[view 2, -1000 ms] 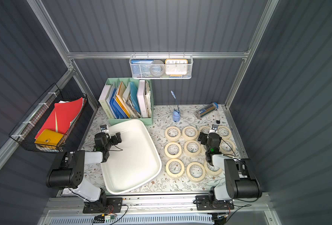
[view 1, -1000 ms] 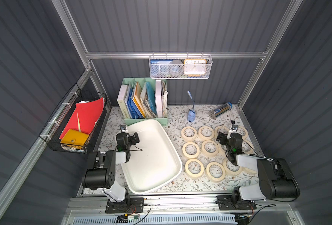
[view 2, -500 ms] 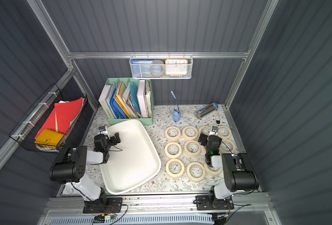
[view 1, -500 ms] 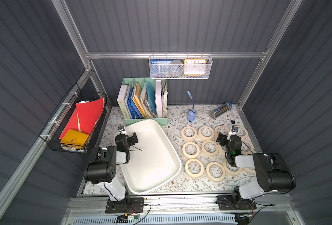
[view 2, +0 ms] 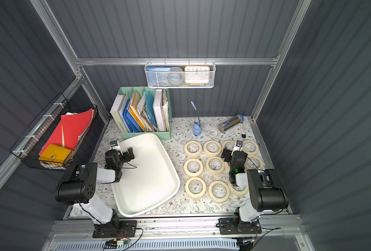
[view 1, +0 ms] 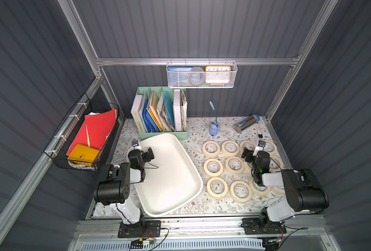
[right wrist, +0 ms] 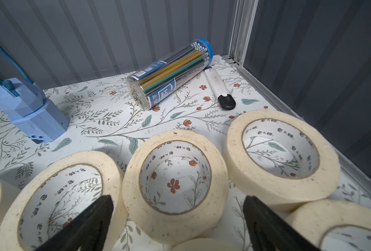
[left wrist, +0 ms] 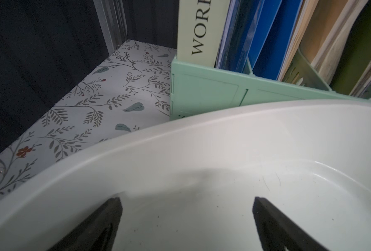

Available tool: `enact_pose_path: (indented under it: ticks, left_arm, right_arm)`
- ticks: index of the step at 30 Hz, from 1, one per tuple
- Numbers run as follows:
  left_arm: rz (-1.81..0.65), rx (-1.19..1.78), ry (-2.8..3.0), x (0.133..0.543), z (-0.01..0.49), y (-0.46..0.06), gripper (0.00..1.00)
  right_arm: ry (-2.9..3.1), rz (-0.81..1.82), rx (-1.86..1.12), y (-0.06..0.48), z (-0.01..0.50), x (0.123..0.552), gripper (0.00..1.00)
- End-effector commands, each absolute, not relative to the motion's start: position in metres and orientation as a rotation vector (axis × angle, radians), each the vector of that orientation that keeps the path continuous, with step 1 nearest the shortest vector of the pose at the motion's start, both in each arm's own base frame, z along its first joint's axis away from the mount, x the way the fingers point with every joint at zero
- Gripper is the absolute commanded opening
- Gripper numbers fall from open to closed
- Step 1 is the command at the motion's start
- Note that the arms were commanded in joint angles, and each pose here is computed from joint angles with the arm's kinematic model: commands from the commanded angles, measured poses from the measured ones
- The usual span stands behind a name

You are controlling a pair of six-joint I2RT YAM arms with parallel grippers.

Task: Take out the art tape in the storage box
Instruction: Reset both arms

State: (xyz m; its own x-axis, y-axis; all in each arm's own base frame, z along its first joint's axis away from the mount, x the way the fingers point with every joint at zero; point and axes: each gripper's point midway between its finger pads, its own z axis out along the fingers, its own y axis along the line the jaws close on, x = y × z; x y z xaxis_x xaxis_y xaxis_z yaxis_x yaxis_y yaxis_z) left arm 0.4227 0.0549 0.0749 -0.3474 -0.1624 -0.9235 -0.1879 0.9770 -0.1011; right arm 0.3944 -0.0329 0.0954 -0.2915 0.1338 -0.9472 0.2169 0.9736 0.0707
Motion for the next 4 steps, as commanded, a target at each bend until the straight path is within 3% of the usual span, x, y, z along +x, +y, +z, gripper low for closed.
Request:
enact_pose_path:
  ticks: [1,4]
  left_arm:
    - [0.044,-0.264,1.921,0.4210,0.0774,0.0588,1.00]
    - [0.045,-0.264,1.921,0.4210,0.0774,0.0588,1.00]
  right_arm:
    - [1.865,-0.077,0.241,-0.0301,0.0963,0.3960,0.99]
    - [1.863,-0.077,0.242,-0.0302,0.0967,0.3957,0.99]
